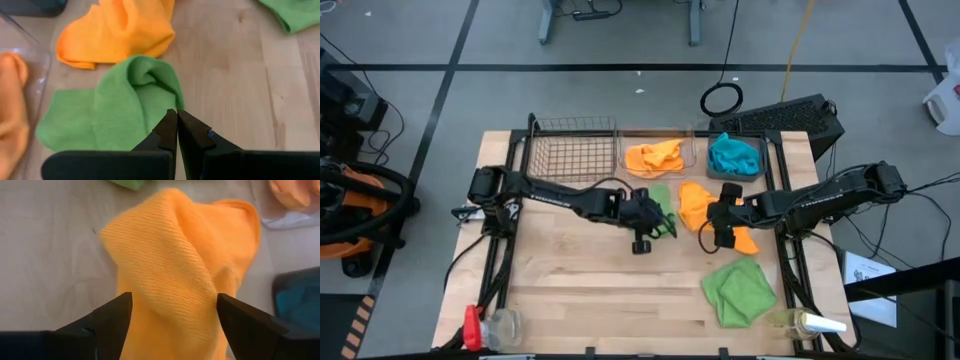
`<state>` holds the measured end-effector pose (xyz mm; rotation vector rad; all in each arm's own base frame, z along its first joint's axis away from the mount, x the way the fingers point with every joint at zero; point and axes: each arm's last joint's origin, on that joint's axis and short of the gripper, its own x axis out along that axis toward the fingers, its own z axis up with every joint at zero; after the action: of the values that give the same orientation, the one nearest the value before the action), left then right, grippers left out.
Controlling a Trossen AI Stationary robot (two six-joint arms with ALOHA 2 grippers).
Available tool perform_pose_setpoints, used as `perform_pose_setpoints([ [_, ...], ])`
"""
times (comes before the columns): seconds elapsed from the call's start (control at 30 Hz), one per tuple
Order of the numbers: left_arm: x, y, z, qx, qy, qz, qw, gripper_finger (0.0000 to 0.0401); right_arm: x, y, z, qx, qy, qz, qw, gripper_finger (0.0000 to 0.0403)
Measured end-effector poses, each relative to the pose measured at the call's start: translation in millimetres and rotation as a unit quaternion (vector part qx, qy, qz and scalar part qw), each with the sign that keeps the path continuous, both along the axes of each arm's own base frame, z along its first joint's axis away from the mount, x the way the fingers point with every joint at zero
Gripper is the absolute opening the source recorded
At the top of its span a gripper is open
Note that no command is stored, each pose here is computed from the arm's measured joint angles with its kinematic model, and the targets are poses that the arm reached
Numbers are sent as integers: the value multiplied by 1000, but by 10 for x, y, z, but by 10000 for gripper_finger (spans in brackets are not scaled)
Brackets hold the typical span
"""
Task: Sort microfiber towel by color & place in baskets
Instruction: Put the yellow microfiber towel into the transparent bin
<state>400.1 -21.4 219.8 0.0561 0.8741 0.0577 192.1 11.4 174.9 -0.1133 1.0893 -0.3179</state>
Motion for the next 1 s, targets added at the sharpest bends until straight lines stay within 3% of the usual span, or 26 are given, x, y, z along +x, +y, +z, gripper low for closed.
perform_pose_setpoints([
  [0.3,-8,-21,-126,-13,-29,11,999,20,25,-56,55,14,-12,-40,999,281],
  [0.43,-2,-36,-120,-17,-34,12,999,20,32,-157,-22,62,1,-59,996,277],
  [0.53,-2,-80,-118,-17,-36,7,999,20,58,-205,-94,68,16,-80,994,261],
  [0.7,-33,-167,-140,-15,-19,-4,1000,20,147,-208,-265,97,49,-71,991,194],
  [0.93,-73,-279,-134,-9,-7,-26,1000,20,277,-209,-430,101,48,-83,990,34],
  [1.0,-85,-301,-141,-9,-2,-27,1000,20,284,-210,-426,103,43,-88,990,12],
])
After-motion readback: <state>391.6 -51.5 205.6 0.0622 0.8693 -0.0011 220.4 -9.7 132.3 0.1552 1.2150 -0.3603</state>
